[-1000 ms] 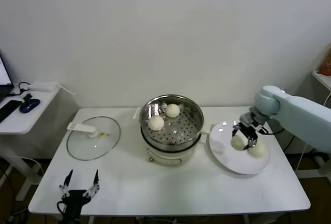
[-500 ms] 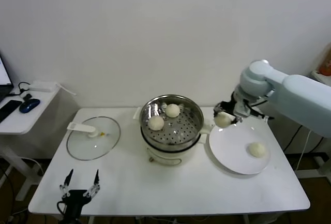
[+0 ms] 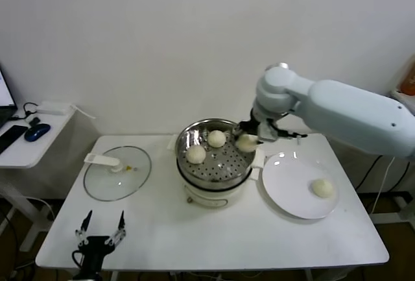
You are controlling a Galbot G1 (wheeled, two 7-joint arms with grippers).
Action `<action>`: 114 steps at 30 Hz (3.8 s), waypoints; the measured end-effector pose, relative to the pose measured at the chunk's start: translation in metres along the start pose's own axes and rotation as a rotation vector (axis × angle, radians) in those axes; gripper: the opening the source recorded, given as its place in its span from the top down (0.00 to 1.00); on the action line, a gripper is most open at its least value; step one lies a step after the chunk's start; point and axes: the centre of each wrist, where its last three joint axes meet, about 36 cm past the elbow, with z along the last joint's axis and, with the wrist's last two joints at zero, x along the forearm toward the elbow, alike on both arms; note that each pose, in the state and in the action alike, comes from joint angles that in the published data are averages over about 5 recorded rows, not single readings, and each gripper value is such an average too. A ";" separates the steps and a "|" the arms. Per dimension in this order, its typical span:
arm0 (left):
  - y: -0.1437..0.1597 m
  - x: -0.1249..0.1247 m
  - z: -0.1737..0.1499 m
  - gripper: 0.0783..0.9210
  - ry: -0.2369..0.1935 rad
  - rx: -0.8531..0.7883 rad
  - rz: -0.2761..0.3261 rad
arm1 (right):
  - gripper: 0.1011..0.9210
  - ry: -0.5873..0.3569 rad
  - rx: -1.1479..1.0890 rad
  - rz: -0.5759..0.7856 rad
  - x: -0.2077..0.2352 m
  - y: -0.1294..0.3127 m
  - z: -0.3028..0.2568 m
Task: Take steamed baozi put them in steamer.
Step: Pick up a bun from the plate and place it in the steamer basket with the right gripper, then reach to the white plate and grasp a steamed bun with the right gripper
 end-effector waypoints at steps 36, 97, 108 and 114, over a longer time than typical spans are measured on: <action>-0.003 -0.013 -0.001 0.12 0.000 0.009 -0.008 | 0.24 -0.127 0.158 -0.075 -0.094 -0.104 -0.044; -0.009 -0.013 -0.007 0.12 -0.003 0.025 -0.003 | 0.12 -0.206 -1.125 -0.081 -0.059 0.219 0.076; -0.008 -0.010 -0.010 0.12 -0.002 0.031 -0.004 | 0.12 -0.168 -1.306 -0.167 -0.105 0.305 0.056; -0.007 -0.010 -0.008 0.12 0.002 0.030 -0.007 | 0.12 -0.144 -1.303 -0.234 -0.131 0.327 0.041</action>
